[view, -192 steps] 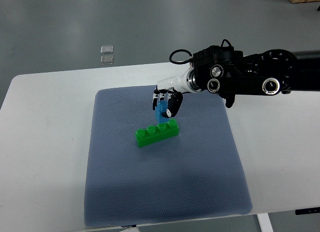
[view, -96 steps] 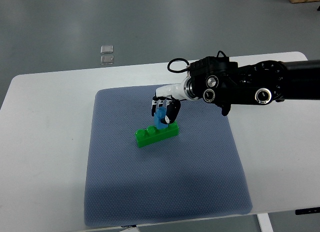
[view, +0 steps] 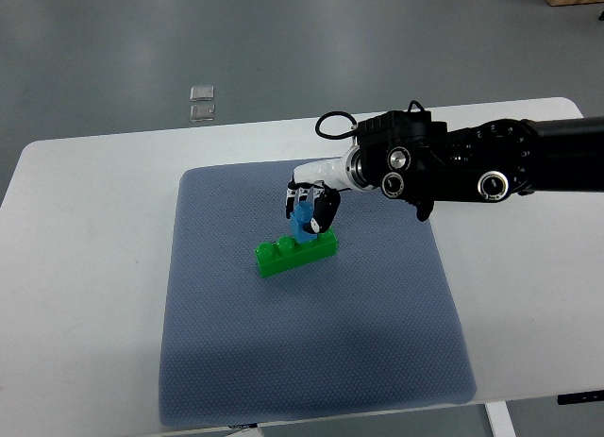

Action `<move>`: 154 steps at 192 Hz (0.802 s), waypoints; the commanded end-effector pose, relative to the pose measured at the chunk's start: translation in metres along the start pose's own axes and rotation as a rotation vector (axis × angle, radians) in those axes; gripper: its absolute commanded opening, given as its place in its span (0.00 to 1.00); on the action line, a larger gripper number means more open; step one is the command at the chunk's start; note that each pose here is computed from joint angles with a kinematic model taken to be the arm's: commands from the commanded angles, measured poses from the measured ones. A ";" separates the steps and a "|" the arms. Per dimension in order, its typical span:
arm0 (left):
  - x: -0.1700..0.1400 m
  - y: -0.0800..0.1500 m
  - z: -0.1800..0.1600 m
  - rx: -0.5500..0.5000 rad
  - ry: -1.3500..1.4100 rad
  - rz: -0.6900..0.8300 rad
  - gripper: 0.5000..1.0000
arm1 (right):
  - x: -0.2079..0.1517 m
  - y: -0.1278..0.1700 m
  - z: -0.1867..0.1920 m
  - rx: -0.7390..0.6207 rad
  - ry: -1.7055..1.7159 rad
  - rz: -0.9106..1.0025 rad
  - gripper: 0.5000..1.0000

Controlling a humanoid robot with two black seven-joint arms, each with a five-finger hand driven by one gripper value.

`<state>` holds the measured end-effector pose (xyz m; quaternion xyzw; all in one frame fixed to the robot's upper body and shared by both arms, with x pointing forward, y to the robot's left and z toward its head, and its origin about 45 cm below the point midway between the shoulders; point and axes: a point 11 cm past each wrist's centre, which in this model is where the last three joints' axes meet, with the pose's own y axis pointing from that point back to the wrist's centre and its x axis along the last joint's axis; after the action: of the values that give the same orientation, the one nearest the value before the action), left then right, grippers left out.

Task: Stack blue block on green block with right hand
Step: 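Carry the blue block over the green block and lower it onto the studs, then press the blue block down onto the green block with the right hand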

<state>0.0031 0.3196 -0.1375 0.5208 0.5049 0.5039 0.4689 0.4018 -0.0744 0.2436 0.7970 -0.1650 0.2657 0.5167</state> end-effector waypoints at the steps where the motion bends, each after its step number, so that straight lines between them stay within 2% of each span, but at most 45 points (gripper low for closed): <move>1: 0.000 0.000 0.000 0.001 0.000 0.002 1.00 | -0.001 0.000 0.003 -0.004 -0.003 -0.001 0.11; 61: 0.001 0.000 0.000 0.001 0.000 0.002 1.00 | 0.001 0.001 0.007 -0.012 0.005 0.008 0.10; 154: 0.000 0.000 0.000 -0.001 0.000 0.002 1.00 | -0.015 -0.007 0.020 -0.023 -0.010 0.002 0.10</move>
<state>0.0026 0.3197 -0.1375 0.5209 0.5049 0.5041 0.4687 0.3992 -0.0878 0.2271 0.7946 -0.1696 0.2558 0.5238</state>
